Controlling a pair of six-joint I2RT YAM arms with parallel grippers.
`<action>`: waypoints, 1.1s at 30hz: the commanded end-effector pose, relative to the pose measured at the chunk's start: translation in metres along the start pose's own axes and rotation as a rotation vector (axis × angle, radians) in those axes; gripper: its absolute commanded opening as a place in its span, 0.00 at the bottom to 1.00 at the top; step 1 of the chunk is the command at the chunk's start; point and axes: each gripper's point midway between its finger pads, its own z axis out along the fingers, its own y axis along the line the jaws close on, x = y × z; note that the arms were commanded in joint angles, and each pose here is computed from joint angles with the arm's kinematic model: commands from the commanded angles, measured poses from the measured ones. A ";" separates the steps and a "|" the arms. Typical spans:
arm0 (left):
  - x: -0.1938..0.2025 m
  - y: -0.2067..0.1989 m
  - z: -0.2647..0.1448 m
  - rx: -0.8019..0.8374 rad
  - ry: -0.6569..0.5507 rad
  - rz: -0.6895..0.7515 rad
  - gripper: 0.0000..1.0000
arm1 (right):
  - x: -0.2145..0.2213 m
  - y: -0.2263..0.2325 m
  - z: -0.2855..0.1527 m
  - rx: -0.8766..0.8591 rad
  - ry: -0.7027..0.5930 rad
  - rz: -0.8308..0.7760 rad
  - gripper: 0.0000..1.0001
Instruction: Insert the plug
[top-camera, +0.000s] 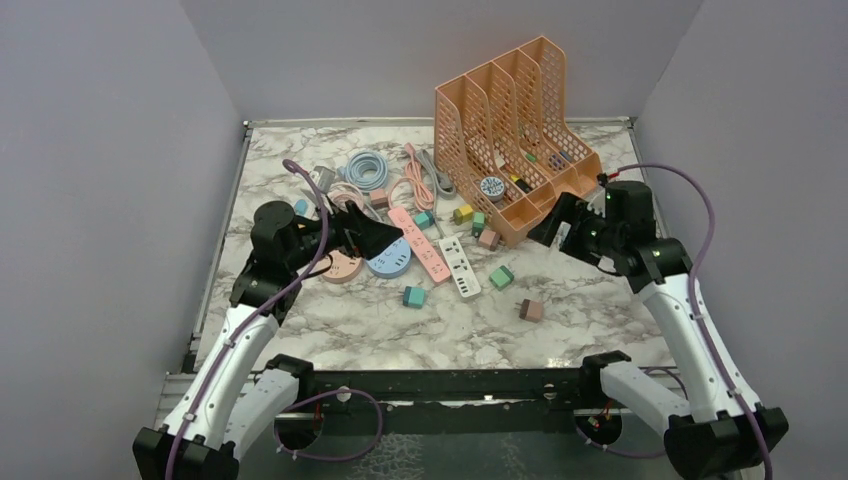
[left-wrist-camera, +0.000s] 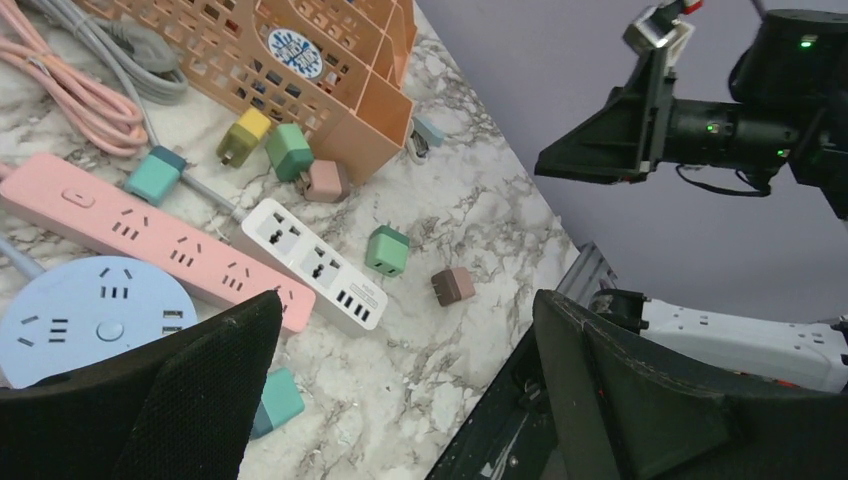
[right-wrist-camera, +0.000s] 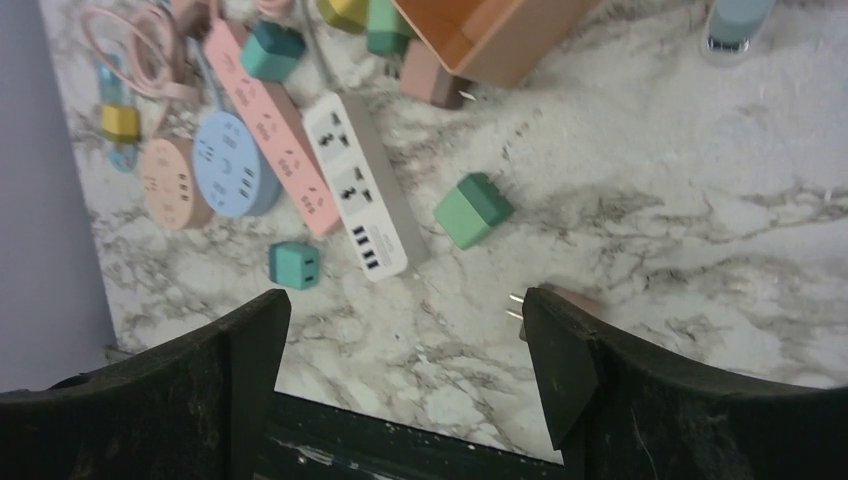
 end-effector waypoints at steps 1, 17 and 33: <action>-0.003 -0.005 0.003 0.021 -0.051 -0.020 0.99 | 0.045 -0.029 0.015 0.098 0.169 0.045 0.86; 0.023 0.003 0.048 0.004 0.021 -0.119 0.99 | 0.108 -0.100 0.061 0.374 0.266 0.100 0.78; 0.036 0.011 0.050 -0.012 0.043 -0.134 0.99 | 0.146 -0.117 0.087 0.536 0.343 0.053 0.55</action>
